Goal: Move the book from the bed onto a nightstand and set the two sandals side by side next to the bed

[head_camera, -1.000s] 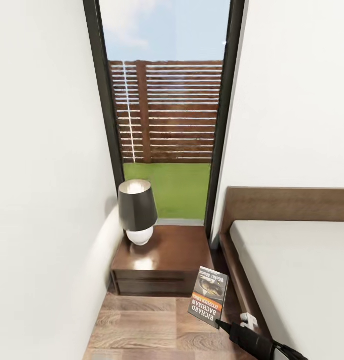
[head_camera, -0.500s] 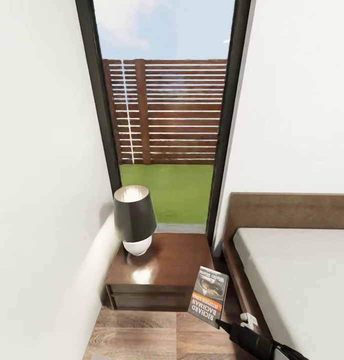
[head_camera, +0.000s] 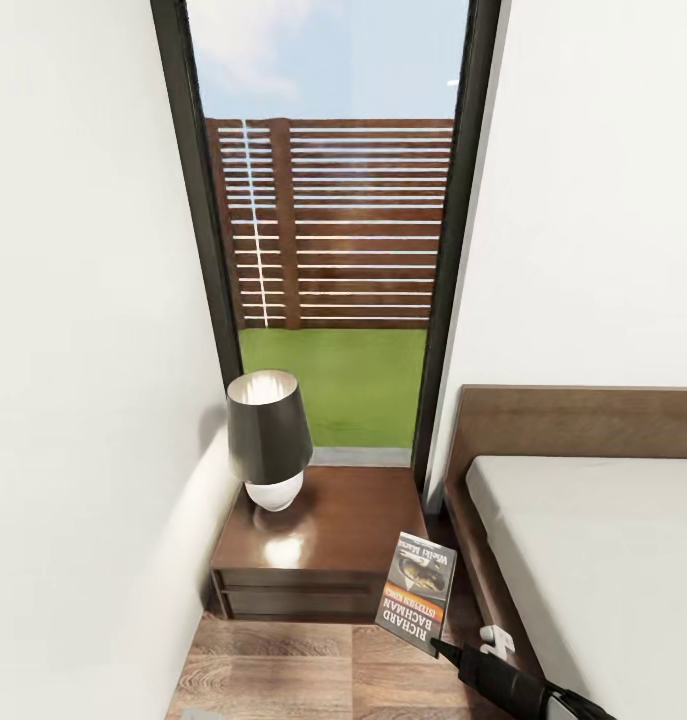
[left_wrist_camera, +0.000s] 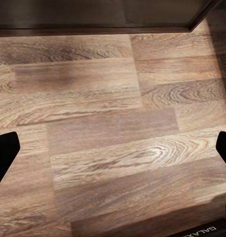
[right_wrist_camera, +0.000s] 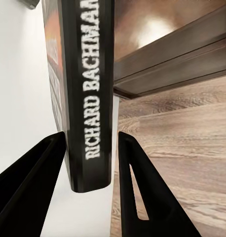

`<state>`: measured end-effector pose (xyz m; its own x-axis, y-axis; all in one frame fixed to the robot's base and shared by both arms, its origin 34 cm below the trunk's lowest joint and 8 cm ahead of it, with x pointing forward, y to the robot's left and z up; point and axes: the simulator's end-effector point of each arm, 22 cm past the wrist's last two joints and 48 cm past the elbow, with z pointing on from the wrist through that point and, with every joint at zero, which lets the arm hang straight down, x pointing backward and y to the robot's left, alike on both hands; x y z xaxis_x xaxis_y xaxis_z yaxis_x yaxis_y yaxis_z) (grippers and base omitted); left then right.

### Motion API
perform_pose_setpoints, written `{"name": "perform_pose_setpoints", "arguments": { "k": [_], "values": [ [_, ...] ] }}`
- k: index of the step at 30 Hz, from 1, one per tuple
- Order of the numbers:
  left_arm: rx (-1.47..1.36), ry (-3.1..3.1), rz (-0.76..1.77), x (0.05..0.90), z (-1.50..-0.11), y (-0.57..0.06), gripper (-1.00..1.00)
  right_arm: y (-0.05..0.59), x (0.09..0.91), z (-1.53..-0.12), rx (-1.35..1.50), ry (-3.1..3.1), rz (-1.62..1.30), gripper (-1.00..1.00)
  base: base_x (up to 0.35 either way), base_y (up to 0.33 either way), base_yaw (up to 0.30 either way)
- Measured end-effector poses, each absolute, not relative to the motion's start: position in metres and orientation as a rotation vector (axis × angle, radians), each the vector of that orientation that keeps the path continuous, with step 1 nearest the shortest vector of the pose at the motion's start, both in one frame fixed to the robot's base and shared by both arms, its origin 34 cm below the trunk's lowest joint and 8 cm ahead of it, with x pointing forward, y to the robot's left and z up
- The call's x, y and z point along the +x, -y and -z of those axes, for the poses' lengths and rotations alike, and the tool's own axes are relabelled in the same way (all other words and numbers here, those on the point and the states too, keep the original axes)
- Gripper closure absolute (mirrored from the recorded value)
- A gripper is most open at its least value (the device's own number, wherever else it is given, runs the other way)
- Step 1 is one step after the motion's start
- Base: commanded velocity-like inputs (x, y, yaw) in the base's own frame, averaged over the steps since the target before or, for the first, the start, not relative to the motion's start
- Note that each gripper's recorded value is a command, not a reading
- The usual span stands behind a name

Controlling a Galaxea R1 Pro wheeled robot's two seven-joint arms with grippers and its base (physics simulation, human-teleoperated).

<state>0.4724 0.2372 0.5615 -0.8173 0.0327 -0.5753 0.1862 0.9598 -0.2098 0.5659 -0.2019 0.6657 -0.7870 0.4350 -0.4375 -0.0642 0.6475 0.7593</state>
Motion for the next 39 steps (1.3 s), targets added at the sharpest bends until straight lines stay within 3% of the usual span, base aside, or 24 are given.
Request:
{"name": "perform_pose_setpoints", "arguments": {
  "k": [13, 19, 22, 30, 39],
  "values": [
    [0.173, -2.499, 0.389, 0.473, -0.565, -0.23, -1.0, 0.202, 0.566, -0.666, 0.286, -2.257, -1.075, 1.0, 0.0, 0.0, 0.0],
    [0.358, -2.288, 0.752, 0.515, -0.63, -0.174, -1.0, 0.203, 0.566, -0.666, 0.285, -2.256, -1.073, 1.0, 0.0, 0.0, 0.0],
    [0.314, -2.225, 0.903, 0.552, -0.681, -0.152, -1.0, 0.203, 0.566, -0.666, 0.285, -2.256, -1.072, 1.0, 0.0, 0.0, 0.0],
    [0.243, -2.01, 0.986, 0.627, -0.806, -0.145, -1.0, 0.204, 0.566, -0.666, 0.286, -2.258, -1.071, 1.0, 0.0, 0.0, 0.0],
    [0.302, -1.865, 1.25, 0.614, -0.876, -0.126, -1.0, 0.206, 0.567, -0.666, 0.287, -2.257, -1.066, 1.0, 0.0, 0.0, 0.0]
  ]
}}
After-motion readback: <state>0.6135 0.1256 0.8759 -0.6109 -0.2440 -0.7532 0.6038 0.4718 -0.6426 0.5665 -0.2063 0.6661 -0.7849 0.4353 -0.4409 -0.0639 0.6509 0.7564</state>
